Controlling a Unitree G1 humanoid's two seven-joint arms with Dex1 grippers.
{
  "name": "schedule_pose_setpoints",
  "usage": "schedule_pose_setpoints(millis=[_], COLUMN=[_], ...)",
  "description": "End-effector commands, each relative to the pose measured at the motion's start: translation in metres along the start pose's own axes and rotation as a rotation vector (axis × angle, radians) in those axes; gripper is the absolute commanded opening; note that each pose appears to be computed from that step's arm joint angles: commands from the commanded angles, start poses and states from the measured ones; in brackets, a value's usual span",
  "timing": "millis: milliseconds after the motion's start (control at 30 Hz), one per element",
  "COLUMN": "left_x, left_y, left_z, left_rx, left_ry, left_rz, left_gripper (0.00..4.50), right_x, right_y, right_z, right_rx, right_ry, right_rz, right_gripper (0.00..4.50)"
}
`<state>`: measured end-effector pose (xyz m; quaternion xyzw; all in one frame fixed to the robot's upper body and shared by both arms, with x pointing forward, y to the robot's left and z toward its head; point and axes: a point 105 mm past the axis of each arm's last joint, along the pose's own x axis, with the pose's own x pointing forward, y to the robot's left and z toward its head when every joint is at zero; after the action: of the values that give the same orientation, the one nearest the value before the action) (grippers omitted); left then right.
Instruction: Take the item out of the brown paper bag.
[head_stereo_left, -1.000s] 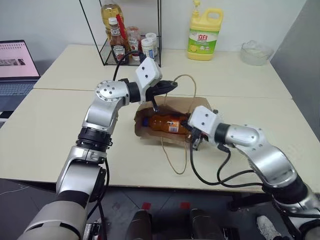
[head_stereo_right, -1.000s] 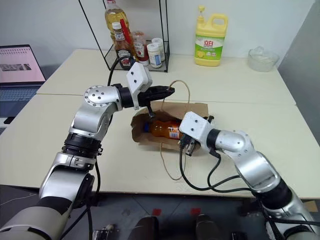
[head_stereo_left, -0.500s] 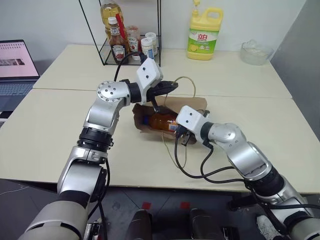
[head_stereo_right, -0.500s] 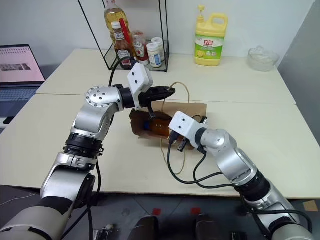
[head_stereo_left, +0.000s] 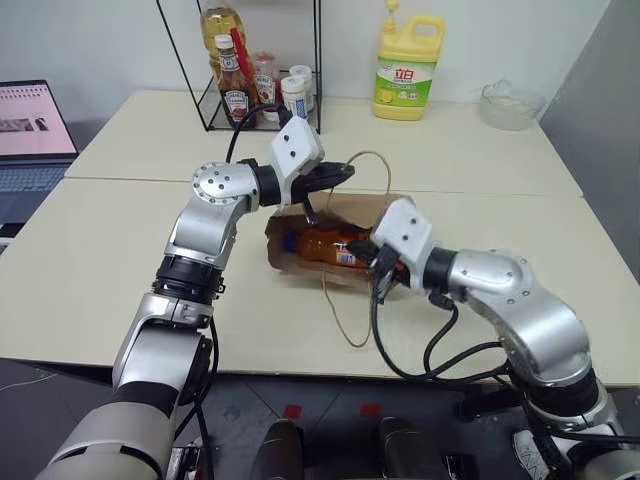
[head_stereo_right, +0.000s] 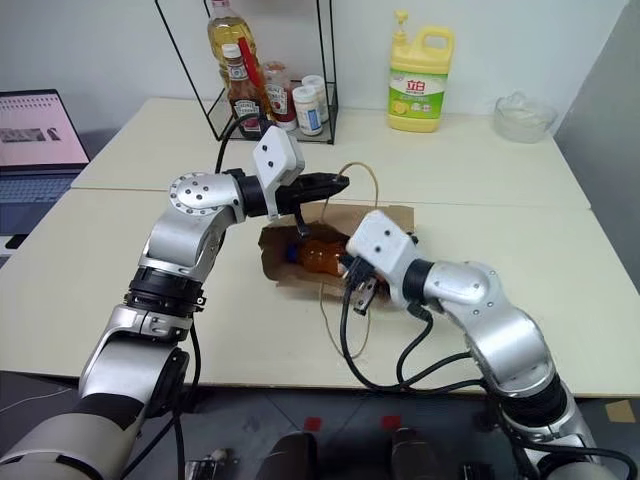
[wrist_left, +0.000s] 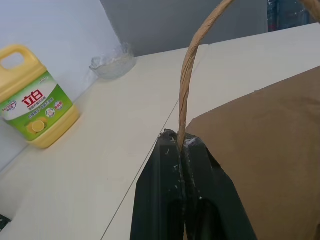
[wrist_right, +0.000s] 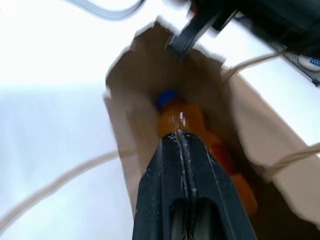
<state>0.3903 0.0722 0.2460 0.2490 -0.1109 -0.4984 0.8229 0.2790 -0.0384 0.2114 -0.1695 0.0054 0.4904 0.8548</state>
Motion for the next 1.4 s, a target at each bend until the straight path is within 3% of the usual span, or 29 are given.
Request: schedule_pose_setpoints(millis=[33,267,433,700,967,1233,1333,1400], left_x=[-0.002,-0.001,-0.001,0.001,0.0,0.001,0.002,0.002], left_y=[0.003,0.001,0.001,-0.001,-0.002,-0.002,-0.003,-0.004], left_z=[0.016,0.017,0.017,0.018,0.018,0.017,0.017,0.017], left_rx=[0.049,0.058,0.058,0.056,0.05,0.046,0.044,0.043], left_ry=[-0.043,-0.044,-0.044,-0.048,-0.049,-0.051,-0.053,-0.054], left_rz=[0.009,0.0,-0.002,-0.004,-0.004,-0.002,-0.005,-0.007], left_gripper=[0.0,0.0,0.0,0.0,0.0,0.0,0.0,0.0], right_x=[-0.002,0.018,0.034,0.05,0.045,0.042,0.044,0.044], right_y=[0.011,0.025,0.022,0.006,-0.035,-0.046,-0.048,-0.052], right_z=[0.02,0.023,0.007,-0.022,-0.052,-0.053,-0.052,-0.052], right_rx=[0.059,0.208,0.249,0.14,-0.096,-0.265,-0.285,-0.286], right_ry=[-0.108,-0.185,-0.177,-0.122,0.052,0.13,0.142,0.154], right_rz=[0.091,0.193,0.177,0.096,-0.136,-0.212,-0.226,-0.241], right_gripper=[0.03,0.03,0.03,0.03,0.03,0.03,0.62,1.32])
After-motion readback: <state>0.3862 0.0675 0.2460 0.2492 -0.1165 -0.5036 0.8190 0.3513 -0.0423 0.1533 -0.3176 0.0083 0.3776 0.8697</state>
